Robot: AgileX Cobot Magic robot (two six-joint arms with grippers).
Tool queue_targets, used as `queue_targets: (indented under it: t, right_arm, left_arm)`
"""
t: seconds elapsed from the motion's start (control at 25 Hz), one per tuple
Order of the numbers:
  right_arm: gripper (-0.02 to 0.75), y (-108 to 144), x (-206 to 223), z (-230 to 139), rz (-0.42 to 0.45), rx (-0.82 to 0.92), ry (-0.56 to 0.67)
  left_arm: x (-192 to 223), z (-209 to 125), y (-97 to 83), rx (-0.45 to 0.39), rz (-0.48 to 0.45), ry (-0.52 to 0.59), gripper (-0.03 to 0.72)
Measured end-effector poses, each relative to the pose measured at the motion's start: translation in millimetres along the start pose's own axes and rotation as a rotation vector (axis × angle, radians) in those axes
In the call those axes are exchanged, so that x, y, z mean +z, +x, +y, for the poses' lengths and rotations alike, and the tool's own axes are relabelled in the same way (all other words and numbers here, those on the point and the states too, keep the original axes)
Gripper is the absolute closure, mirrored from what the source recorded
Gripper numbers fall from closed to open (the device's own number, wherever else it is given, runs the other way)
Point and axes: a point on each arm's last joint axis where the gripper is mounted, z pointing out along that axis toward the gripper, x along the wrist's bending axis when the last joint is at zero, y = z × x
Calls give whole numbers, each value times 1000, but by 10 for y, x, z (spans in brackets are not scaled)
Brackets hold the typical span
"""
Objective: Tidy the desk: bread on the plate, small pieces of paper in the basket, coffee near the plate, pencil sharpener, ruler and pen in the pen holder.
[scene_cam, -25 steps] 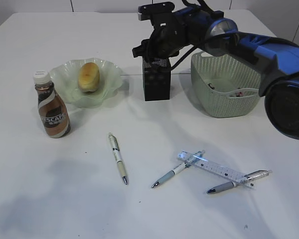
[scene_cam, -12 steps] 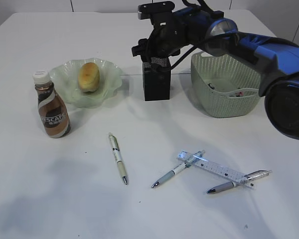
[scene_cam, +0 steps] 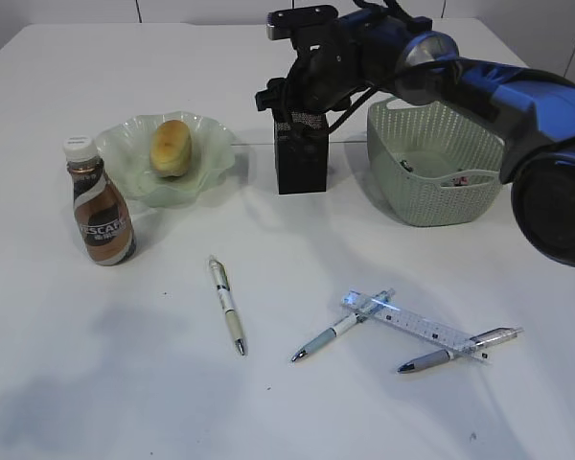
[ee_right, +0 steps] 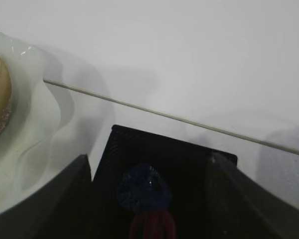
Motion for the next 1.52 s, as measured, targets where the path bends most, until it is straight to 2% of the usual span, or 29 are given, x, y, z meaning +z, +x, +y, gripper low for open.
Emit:
queue_targets:
  t: [0.32,0.52,0.64,0.68,0.84,1.12,1.28,1.52]
  right_arm:
    - [185,-25,-161,40,-16,-8,77]
    - [185,-70,-614,262,-32,-18,125]
    - [185,-72,-615,251,-34,-18,137]
    - [185,-104,-923,356,-45,-11,184]
    - [185,-128,-1148,391,-54,-9,231]
    - [185,-189,-1795,419,-57,-46,288]
    - [185,-216,-2068,369,-54,-75,325]
    - [186,-196,-2218,282,-16,-68,361]
  left_arm:
    - [0,1,3,1,4,-1,222]
    - [0,1,7,3,8,-1,222]
    - [0,1,7,3,8,-1,222]
    - [0,1,5,2,6,-1,222]
    - [0,-2,-10,-4,-11,2,222]
    - [0,-5,-34,-13,-37,6,222]
    - [0,-6,-36,-14,-39,6,222]
    - [-1,-8,-49,-19,-54,9,222]
